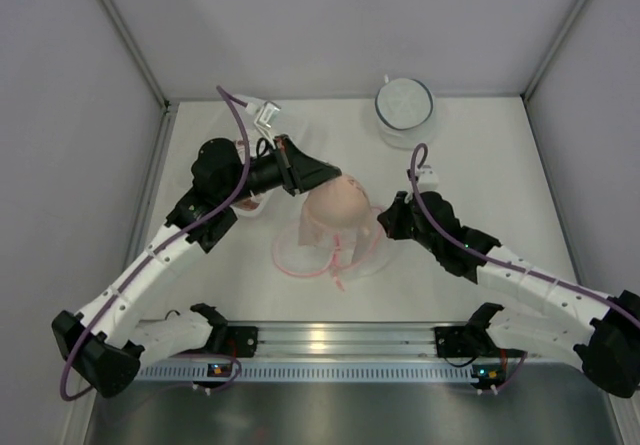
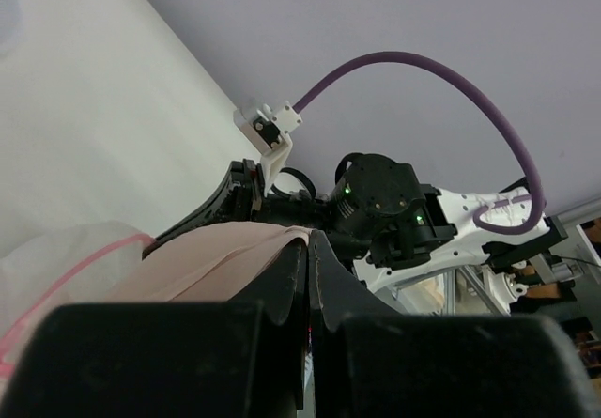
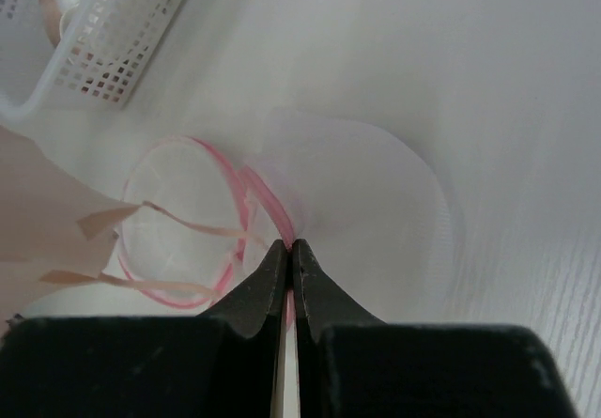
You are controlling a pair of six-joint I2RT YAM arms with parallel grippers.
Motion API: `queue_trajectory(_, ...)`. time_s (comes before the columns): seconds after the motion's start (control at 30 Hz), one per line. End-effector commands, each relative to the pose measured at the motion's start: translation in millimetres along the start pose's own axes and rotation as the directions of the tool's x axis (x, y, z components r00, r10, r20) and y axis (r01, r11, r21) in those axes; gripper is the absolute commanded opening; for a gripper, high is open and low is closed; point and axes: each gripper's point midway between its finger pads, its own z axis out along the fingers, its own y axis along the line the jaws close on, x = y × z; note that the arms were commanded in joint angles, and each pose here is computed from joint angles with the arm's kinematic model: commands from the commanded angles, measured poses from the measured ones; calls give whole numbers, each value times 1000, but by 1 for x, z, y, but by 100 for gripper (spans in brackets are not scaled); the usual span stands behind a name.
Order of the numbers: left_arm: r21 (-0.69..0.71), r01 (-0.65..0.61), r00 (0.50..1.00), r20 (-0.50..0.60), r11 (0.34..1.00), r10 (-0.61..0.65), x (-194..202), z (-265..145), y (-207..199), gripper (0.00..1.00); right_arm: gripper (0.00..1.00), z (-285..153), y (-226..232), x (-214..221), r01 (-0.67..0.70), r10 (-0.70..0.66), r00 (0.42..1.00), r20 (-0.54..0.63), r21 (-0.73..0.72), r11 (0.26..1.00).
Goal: Place the bra in the laundry bag and zip it closed
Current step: Place the bra in the laundry bag.
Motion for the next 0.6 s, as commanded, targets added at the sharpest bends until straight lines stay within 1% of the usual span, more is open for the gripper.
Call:
queue_trajectory(0.0,41,-54,995,91,998,50,-18,10,-5,0,0,-14,31,-33,-48,57,995,79,-104,993)
queue_trajectory(0.07,68,-41,994,105,997,33,-21,15,-7,0,0,-17,32,-35,-67,77,993,87,-110,992)
queue_trajectory(0.1,72,-33,996,90,997,27,-16,18,-6,0,0,-17,30,-36,-72,82,992,92,-103,992)
queue_trajectory(0.17,51,-23,996,88,998,18,-11,22,2,0,0,-19,28,-37,-86,95,990,100,-92,992)
queue_trajectory(0.2,37,-11,997,81,999,8,-2,24,8,0,0,-20,27,-38,-88,97,990,103,-89,992)
queue_trajectory(0.23,6,-6,995,102,1000,5,-1,26,17,0,0,-22,26,-37,-87,96,990,100,-86,992)
queue_trajectory(0.27,-8,-9,996,92,1000,10,12,27,23,0,0,-23,26,-40,-87,96,990,108,-83,993)
queue_trajectory(0.33,-55,-7,994,107,998,13,19,29,36,0,0,-26,25,-40,-85,93,990,103,-79,993)
queue_trajectory(0.37,-65,2,997,82,998,3,34,30,42,0,0,-28,25,-41,-83,91,991,100,-76,994)
queue_trajectory(0.43,-48,-1,996,87,999,5,40,30,41,0,0,-30,25,-42,-86,94,990,104,-76,993)
queue_trajectory(0.53,-74,-22,997,72,997,28,61,33,46,0,0,-34,23,-47,-97,104,987,119,-66,993)
queue_trajectory(0.57,-107,-19,998,64,994,26,74,35,54,0,0,-36,24,-50,-101,109,986,127,-66,993)
